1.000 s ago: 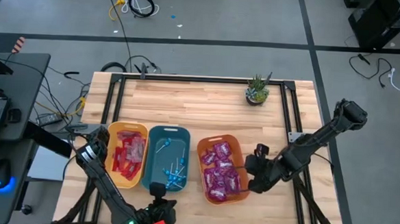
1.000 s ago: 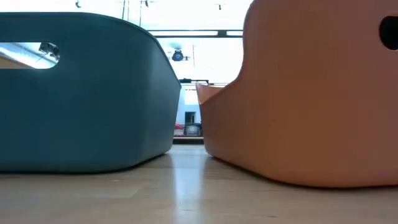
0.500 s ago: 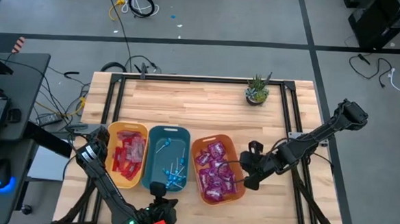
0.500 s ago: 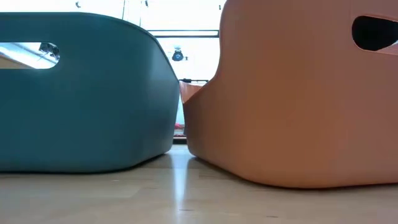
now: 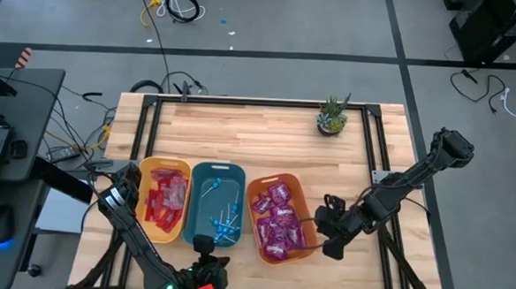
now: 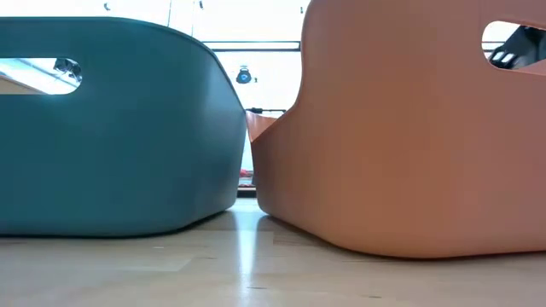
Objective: Sort candy
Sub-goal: Adjust the colored bins
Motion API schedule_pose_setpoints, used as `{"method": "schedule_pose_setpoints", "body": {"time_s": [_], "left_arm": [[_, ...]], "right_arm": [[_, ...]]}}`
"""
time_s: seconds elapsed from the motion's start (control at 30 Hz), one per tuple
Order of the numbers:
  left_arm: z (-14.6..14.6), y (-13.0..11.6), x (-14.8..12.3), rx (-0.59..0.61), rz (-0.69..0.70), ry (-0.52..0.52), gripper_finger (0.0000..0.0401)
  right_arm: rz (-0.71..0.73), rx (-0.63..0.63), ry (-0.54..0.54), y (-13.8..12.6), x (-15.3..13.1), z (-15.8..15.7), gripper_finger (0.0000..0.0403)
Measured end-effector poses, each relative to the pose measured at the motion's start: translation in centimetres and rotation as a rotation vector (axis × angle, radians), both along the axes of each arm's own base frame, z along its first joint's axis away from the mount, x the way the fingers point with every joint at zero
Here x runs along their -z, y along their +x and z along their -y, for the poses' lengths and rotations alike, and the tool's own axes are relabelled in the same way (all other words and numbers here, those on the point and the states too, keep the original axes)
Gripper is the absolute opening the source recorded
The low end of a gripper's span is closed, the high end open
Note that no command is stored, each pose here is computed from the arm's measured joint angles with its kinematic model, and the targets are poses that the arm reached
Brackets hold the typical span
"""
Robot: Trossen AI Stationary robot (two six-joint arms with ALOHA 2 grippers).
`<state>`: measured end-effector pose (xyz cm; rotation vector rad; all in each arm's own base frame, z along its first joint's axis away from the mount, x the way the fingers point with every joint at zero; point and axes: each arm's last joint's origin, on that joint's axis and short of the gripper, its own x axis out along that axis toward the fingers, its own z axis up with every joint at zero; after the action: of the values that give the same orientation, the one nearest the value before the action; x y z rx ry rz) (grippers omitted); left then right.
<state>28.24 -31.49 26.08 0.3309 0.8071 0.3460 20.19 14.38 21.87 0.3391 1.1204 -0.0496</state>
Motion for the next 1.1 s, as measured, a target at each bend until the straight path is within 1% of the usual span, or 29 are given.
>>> {"method": "schedule_pose_setpoints", "body": {"time_s": [0.27, 0.6, 0.87, 0.93, 1.1], "left_arm": [[0.0, 0.0, -0.1, -0.002, 0.016, 0.012, 0.0000], [0.0, 0.0, -0.1, -0.002, 0.017, 0.014, 0.0000], [0.0, 0.0, -0.1, -0.002, 0.027, 0.024, 0.0000], [0.0, 0.0, -0.1, -0.002, 0.027, 0.024, 0.0000], [0.0, 0.1, -0.1, -0.002, 0.027, 0.023, 0.0000]], "right_arm": [[0.114, -0.038, 0.096, 0.1, -0.7, -1.9, 0.0000], [0.190, -0.021, 0.036, 0.7, -0.9, -1.5, 0.0000], [0.269, -0.043, 0.047, 1.6, -1.4, -1.4, 0.0000], [0.266, -0.046, 0.045, 1.5, -1.4, -1.4, 0.0000], [0.231, -0.108, 0.055, 0.8, -1.3, -2.1, 0.0000]]}}
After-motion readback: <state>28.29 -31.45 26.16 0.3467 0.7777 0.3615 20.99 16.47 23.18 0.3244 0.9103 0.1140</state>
